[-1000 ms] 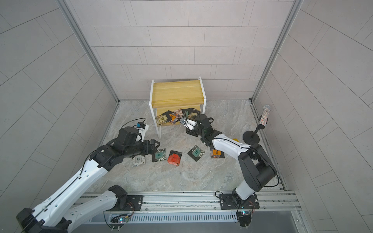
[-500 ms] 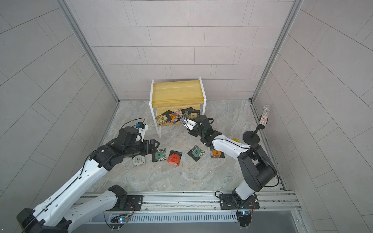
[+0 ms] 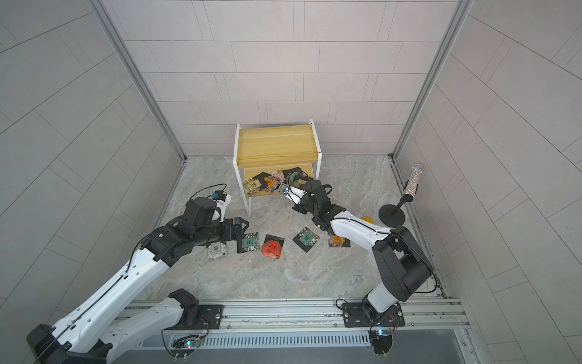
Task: Remove the tea bags from the shelf
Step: Pick up the tea bag from the shelf.
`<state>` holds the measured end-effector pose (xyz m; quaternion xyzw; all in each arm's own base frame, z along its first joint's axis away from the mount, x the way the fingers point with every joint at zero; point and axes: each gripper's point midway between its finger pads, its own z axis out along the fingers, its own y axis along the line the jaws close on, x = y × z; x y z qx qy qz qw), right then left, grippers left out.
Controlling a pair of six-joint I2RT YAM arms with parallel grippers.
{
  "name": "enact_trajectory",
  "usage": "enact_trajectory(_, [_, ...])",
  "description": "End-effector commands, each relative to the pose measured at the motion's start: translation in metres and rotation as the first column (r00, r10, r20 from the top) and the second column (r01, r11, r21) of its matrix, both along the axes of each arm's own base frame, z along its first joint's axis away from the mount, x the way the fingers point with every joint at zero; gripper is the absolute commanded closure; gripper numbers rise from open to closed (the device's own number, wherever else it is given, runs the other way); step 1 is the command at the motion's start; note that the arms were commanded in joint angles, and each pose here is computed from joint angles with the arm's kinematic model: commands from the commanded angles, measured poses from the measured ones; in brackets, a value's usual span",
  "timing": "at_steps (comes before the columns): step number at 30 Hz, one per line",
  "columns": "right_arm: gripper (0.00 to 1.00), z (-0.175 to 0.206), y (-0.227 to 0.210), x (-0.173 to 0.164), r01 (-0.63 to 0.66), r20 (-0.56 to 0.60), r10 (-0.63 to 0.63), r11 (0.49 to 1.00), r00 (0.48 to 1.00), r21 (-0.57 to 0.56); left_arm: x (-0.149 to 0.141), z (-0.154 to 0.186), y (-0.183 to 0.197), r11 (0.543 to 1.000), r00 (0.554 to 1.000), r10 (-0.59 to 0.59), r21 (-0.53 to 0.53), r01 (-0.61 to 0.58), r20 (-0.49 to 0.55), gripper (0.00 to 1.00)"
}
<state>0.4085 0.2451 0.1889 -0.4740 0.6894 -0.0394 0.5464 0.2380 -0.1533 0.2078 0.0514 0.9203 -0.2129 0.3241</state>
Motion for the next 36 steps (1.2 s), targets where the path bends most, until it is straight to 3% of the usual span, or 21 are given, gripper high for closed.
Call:
enact_trajectory(1, [0.94,0.009,-0.005,-0.003,0.022,0.007,-0.022,1.0,1.0,0.008,0.003,0.001,0.0,1.0,1.0,0.006,-0.007,-0.006,0.008,0.14])
enact_trajectory(6, [1.0,0.022,-0.003,-0.007,0.018,0.038,-0.018,1.0,0.999,0.012,0.005,0.001,-0.001,1.0,1.0,0.006,-0.01,-0.006,0.008,0.14])
enact_trajectory(21, [1.0,0.073,0.006,-0.033,-0.023,0.174,0.023,1.0,0.984,-0.001,0.01,0.005,-0.006,1.0,1.0,0.003,-0.025,-0.002,0.019,0.14])
enact_trajectory(36, [1.0,0.114,0.007,-0.101,-0.112,0.24,0.104,0.993,0.965,0.022,0.015,0.012,-0.018,0.997,0.999,-0.029,-0.068,0.031,0.025,0.14])
